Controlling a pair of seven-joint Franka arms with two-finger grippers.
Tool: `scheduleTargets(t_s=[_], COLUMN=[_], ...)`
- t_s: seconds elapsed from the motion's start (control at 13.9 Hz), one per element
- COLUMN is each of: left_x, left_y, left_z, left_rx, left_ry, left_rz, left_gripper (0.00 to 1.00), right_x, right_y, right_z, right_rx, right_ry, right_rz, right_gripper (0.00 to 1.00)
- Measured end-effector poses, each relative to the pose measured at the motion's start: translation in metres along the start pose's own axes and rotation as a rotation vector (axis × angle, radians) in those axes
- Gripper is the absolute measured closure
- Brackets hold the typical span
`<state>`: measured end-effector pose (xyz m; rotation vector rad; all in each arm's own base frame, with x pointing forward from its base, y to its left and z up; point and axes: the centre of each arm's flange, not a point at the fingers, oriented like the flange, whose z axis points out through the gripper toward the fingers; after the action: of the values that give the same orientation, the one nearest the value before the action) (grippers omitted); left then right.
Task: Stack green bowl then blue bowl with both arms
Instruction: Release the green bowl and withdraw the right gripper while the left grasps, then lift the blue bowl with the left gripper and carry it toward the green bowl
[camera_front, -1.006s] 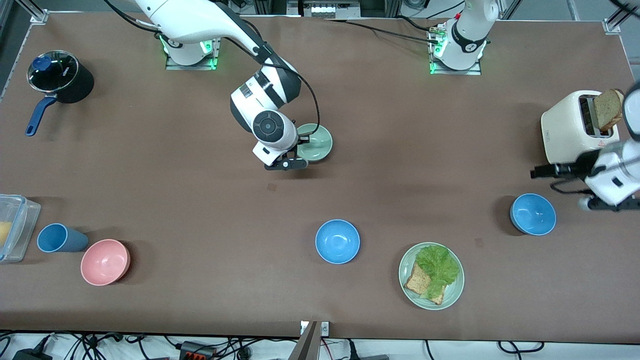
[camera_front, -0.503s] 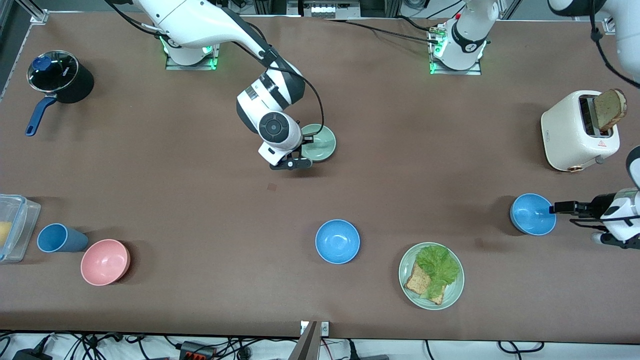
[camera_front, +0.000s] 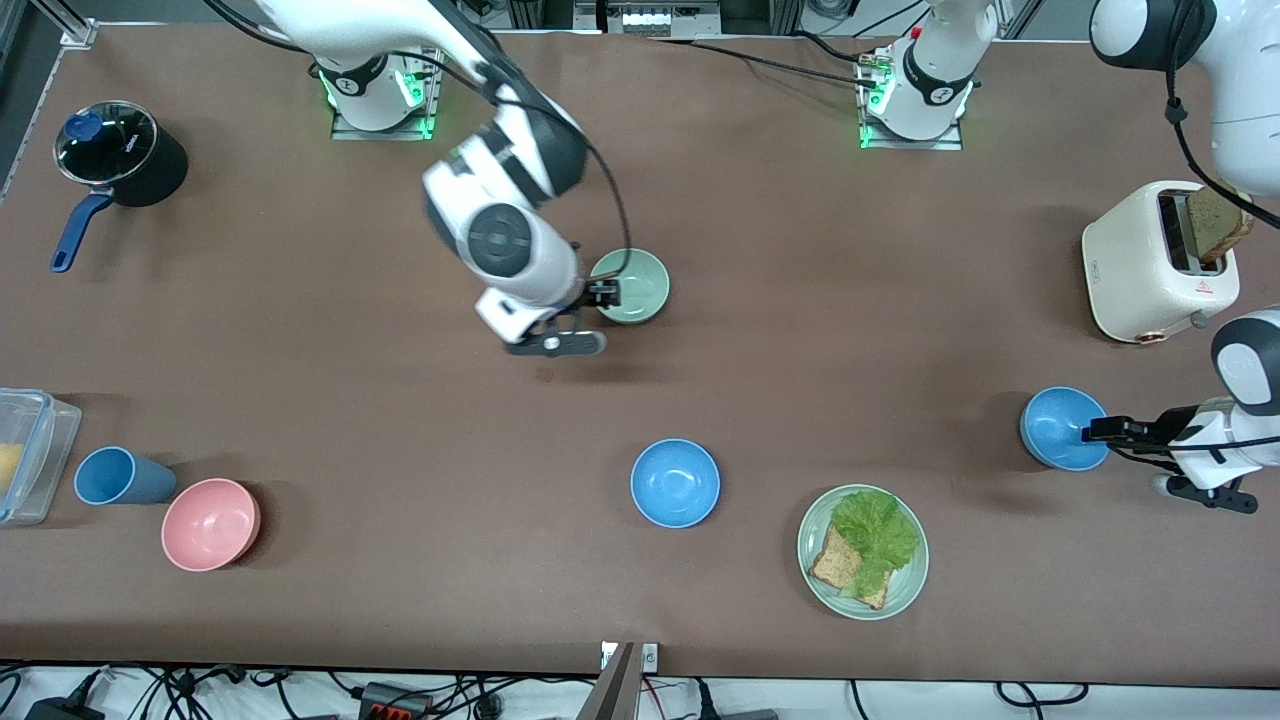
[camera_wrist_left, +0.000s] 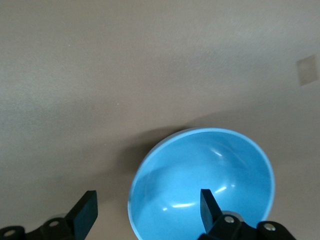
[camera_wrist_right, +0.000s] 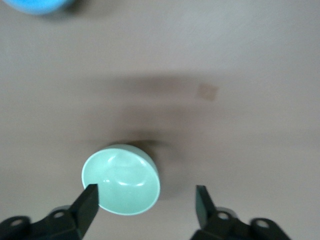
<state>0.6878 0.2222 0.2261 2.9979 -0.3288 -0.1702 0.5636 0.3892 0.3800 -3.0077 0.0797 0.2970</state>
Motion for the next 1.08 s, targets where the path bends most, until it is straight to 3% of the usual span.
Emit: scheduleTargets(t_s=[0.07, 0.22, 0.36, 0.65, 0.72, 0.79, 1.08], left_x=[0.0, 0.0, -0.001, -0.001, 0.0, 0.001, 0.011], left_y=[-0.002, -0.002, -0.004, -0.004, -0.002, 0.0, 0.025], left_z=[0.004, 0.01, 0.014, 0.014, 0.015, 0.015, 0.016], left_rx=[0.02, 0.047, 0.054, 0.053, 0.051, 0.049, 0.001], left_ry=[-0.013, -0.034, -0.044, -0.045, -0.044, -0.043, -0.066], left_rz=[0.016, 0.04, 0.054, 0.066, 0.07, 0.076, 0.161], left_gripper=[0.19, 0.25, 0.48, 0.86, 0.86, 0.94, 0.95], right_x=[0.014, 0.043, 0.069, 0.098, 0.1, 0.099, 0.083], right_y=[0.02, 0.067, 0.115, 0.198, 0.214, 0.229, 0.303], right_z=[-0.035, -0.084, -0.107, -0.135, -0.146, -0.161, -0.221], right_rx=[0.014, 0.023, 0.007, 0.004, 0.001, 0.002, -0.038], right_ry=[0.02, 0.083, 0.127, 0.166, 0.185, 0.208, 0.265], right_rz=[0.034, 0.078, 0.079, 0.107, 0.125, 0.145, 0.171], right_gripper=[0.0, 0.0, 0.0, 0.0, 0.0, 0.0, 0.0])
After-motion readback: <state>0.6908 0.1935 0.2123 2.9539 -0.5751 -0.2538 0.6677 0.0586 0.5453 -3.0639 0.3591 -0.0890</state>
